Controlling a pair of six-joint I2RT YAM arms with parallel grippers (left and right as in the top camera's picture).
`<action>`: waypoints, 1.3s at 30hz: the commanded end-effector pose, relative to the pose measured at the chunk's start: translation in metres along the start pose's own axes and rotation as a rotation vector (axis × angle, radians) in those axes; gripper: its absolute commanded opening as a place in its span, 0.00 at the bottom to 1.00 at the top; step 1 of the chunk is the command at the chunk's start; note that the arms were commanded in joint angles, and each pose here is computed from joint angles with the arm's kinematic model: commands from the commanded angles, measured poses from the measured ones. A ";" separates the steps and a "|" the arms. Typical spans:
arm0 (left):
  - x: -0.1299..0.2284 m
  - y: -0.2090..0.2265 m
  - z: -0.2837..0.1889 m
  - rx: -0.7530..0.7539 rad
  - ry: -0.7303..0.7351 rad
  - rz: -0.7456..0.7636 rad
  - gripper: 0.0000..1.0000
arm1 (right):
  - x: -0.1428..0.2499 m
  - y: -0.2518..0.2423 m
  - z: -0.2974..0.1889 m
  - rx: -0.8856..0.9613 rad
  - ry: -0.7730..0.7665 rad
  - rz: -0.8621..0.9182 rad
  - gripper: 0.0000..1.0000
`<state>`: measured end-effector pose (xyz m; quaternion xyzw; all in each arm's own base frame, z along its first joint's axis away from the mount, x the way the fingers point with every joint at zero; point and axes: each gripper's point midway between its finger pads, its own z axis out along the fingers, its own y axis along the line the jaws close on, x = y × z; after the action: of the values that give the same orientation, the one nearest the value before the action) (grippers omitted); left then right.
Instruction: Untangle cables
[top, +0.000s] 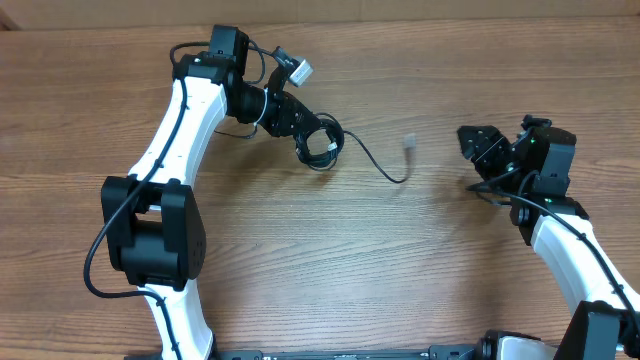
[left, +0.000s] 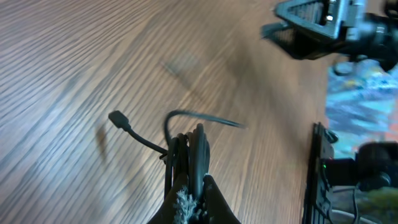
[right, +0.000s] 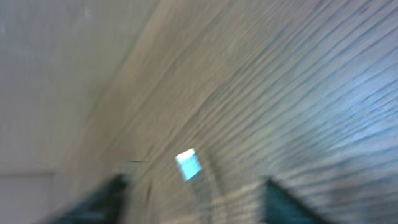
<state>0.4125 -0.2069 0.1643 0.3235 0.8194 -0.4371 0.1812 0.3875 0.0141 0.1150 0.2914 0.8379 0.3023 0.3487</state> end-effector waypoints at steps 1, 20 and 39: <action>-0.016 -0.023 -0.004 0.101 -0.068 0.164 0.04 | 0.015 0.026 -0.004 -0.117 0.076 -0.133 1.00; -0.002 -0.099 0.027 0.356 -0.023 0.212 0.04 | 0.125 0.161 -0.021 -0.739 0.237 -0.792 0.87; -0.013 -0.099 0.023 0.379 -0.073 0.219 0.04 | 0.098 0.121 0.006 -0.488 0.292 -0.359 1.00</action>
<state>0.3470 -0.2709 0.2033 0.4119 0.6981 -0.5626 0.1629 0.3431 0.1914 0.1611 -0.1451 0.7985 0.4651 0.3536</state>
